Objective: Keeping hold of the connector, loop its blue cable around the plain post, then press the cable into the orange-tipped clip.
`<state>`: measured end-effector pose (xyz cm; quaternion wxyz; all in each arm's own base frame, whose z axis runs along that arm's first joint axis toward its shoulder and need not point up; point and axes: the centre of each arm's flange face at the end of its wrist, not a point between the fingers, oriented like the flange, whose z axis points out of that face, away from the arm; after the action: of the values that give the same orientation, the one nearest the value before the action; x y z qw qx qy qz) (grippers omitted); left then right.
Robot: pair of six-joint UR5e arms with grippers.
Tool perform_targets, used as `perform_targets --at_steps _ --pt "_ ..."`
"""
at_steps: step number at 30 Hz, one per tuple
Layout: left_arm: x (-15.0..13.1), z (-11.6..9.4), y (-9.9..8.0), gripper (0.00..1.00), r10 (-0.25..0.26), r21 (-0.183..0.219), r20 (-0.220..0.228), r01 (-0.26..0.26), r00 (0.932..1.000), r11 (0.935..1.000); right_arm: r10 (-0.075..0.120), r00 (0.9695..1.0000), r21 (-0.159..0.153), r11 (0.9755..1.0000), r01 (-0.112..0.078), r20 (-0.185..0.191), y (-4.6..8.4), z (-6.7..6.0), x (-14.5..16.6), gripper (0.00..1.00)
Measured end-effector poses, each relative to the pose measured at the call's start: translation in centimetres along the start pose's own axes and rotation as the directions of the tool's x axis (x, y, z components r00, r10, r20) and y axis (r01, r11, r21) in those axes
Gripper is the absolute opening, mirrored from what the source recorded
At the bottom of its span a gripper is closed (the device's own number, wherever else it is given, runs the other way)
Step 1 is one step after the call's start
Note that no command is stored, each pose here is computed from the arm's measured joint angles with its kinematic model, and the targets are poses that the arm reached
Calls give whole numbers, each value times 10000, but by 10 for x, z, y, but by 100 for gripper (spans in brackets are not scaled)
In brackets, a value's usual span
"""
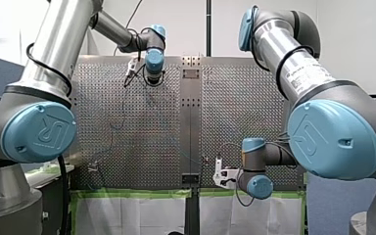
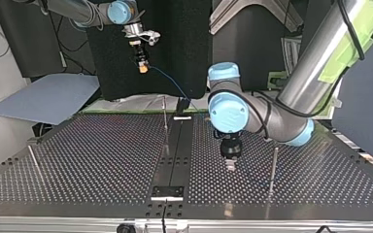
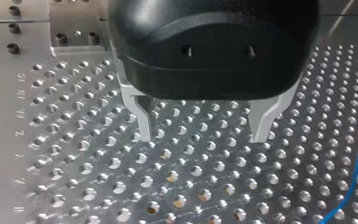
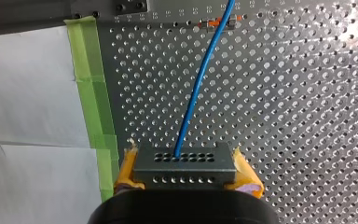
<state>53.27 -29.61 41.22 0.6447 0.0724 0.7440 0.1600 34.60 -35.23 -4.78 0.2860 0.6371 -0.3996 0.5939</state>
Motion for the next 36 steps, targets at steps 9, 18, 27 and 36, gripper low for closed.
perform_targets --at_steps 9,18,27,36 --pt "24 17 -10 100 803 -537 -372 -822 9961 9952 -3 10000 11 10000 3 -1 -1 0 0 0" --pt "23 24 -4 100 969 -1284 -197 -986 9951 9868 -7 10000 10 10000 7 4 0 0 0 0" --pt "26 31 -4 100 1223 -1397 -257 -1247 9922 9823 -18 10000 24 10000 18 15 -1 0 0 0" --pt "64 46 -24 100 1908 -1224 -1124 -2042 9752 9713 -24 10000 66 10000 24 20 -3 -1 -1 0"
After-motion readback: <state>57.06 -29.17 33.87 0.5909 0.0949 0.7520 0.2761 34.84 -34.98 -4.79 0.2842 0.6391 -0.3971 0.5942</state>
